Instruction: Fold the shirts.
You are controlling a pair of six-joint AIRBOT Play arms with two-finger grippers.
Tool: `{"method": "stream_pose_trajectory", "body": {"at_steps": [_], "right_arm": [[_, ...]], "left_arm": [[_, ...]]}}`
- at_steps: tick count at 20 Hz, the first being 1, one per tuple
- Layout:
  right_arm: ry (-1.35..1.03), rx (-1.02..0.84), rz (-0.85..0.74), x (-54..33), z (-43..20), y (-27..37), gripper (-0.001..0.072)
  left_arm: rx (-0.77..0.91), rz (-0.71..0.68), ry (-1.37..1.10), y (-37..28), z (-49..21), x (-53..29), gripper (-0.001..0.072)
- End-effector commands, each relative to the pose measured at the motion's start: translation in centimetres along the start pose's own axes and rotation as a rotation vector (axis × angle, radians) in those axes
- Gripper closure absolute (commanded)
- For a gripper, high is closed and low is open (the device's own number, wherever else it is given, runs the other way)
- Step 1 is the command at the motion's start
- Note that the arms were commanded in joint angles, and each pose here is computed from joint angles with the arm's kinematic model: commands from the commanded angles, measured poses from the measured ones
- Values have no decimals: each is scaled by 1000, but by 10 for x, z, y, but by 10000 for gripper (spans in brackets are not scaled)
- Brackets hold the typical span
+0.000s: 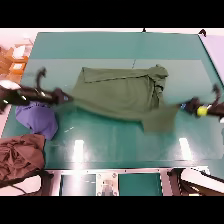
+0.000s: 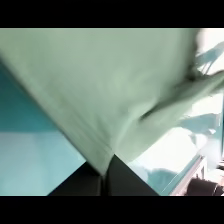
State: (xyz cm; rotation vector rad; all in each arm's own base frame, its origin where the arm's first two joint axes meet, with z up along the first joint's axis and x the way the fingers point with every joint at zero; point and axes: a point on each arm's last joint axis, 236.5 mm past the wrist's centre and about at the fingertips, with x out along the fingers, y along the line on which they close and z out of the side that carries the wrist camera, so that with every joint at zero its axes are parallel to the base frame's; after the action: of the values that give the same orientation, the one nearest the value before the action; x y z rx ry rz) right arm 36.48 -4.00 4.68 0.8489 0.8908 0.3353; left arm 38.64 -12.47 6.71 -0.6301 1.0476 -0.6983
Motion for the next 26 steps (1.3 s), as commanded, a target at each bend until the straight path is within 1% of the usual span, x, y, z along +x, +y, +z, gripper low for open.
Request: {"method": "stream_pose_trajectory", "body": {"at_steps": [1,3,5,6,7,8,10,12,14,16,19,22,24,26], "right_arm": [[-330,-408,260,-97,75,197,693],[-573,-661,250,-178,87,295,694],[-801,-869,179,-248,73,371,693],[-908,-947,139,-277,61,401,694],[-1007,-1010,95,-302,49,426,693],[-1097,-1064,41,-322,38,445,693],[-1208,-1129,-39,-345,24,467,693],[-1212,-1136,-57,-347,20,469,693],[-1174,-1074,-72,-339,33,450,693],[-1119,-987,-61,-324,51,418,693],[-991,-794,-16,-273,89,338,693],[-777,-585,16,-174,116,239,693],[-655,-448,-6,-99,127,168,692],[-558,-327,-70,-31,133,98,693]], "left_arm": [[356,-33,-256,-150,64,-101,684],[600,-26,-457,-253,76,-176,684],[825,-20,-647,-348,59,-245,684],[910,-23,-724,-385,44,-272,684],[997,-27,-793,-419,24,-295,683],[1050,-31,-848,-439,13,-310,683],[1091,-2,-937,-457,-1,-332,683],[1025,116,-950,-433,13,-336,683],[928,205,-897,-391,37,-322,683],[803,228,-797,-339,63,-290,683],[619,237,-590,-240,94,-218,683],[475,148,-382,-155,106,-133,683],[397,119,-246,-99,108,-63,683],[323,122,-156,-45,111,-2,683]]}}
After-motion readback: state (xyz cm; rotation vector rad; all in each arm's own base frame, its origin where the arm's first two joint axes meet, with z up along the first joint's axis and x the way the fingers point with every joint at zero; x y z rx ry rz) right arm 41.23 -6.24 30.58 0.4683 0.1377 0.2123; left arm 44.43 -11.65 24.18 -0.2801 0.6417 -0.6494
